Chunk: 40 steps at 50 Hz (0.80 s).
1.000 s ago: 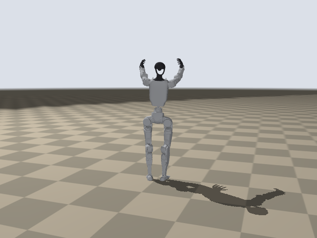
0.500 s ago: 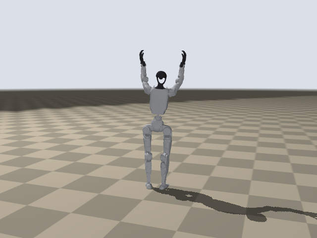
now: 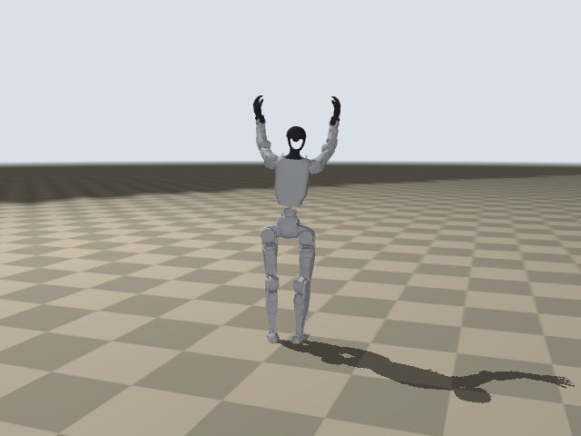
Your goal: Upper body actions
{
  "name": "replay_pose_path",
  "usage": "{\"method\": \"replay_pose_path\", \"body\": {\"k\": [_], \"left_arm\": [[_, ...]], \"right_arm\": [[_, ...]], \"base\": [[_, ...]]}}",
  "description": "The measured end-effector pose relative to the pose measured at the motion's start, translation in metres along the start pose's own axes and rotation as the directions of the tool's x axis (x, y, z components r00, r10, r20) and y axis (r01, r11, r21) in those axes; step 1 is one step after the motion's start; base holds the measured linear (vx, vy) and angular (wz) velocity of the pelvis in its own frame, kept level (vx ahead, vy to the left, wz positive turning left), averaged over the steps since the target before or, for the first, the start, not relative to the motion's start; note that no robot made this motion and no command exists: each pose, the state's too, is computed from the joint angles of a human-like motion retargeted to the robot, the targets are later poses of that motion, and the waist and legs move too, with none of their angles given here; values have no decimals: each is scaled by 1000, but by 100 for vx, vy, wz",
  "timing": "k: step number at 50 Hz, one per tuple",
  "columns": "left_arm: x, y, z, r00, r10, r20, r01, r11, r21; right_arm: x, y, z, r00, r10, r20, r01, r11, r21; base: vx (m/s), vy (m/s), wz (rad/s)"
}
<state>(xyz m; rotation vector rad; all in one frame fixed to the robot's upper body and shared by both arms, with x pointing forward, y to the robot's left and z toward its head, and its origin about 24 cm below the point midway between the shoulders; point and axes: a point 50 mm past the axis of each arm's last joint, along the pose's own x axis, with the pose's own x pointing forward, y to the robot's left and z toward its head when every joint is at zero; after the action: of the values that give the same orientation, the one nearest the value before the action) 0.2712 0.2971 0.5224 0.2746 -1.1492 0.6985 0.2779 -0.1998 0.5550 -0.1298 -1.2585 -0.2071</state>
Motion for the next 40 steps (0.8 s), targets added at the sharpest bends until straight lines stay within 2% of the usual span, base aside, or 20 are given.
{"method": "replay_pose_path", "body": {"k": [6,11,15,19,23,27,31,36,40], "left_arm": [[-47,-16,-71,980,-88,-178,106,990,94],[-118,-24,-136,925,-141,-353,174,983,61],[-184,-19,-180,845,-192,-500,239,970,32],[-265,-4,-218,697,-217,-683,347,936,56],[-356,16,-241,456,-209,-865,437,899,13],[-449,46,-243,136,-194,-971,493,864,-104],[-529,86,-225,-201,-158,-967,529,813,-243],[-607,142,-181,-532,-32,-846,535,762,-365],[-655,180,-135,-710,70,-701,490,764,-420]], "right_arm": [[-47,17,-73,975,137,-177,-151,987,-64],[-128,35,-142,898,283,-337,-320,946,-59],[-205,41,-182,819,343,-461,-408,912,-47],[-298,39,-213,662,391,-640,-492,870,23],[-402,35,-228,392,425,-816,-523,832,182],[-505,28,-219,58,425,-903,-502,794,342],[-597,14,-186,-275,354,-894,-478,757,446],[-690,-8,-118,-641,257,-723,-342,748,569],[-737,-30,-60,-805,171,-568,-275,741,612]], "base": [[5,2,0],[5,-1,-6],[2,-5,4],[1,-2,3],[0,0,0],[0,0,0],[0,0,0],[-3,-6,8],[3,-5,-3]]}}
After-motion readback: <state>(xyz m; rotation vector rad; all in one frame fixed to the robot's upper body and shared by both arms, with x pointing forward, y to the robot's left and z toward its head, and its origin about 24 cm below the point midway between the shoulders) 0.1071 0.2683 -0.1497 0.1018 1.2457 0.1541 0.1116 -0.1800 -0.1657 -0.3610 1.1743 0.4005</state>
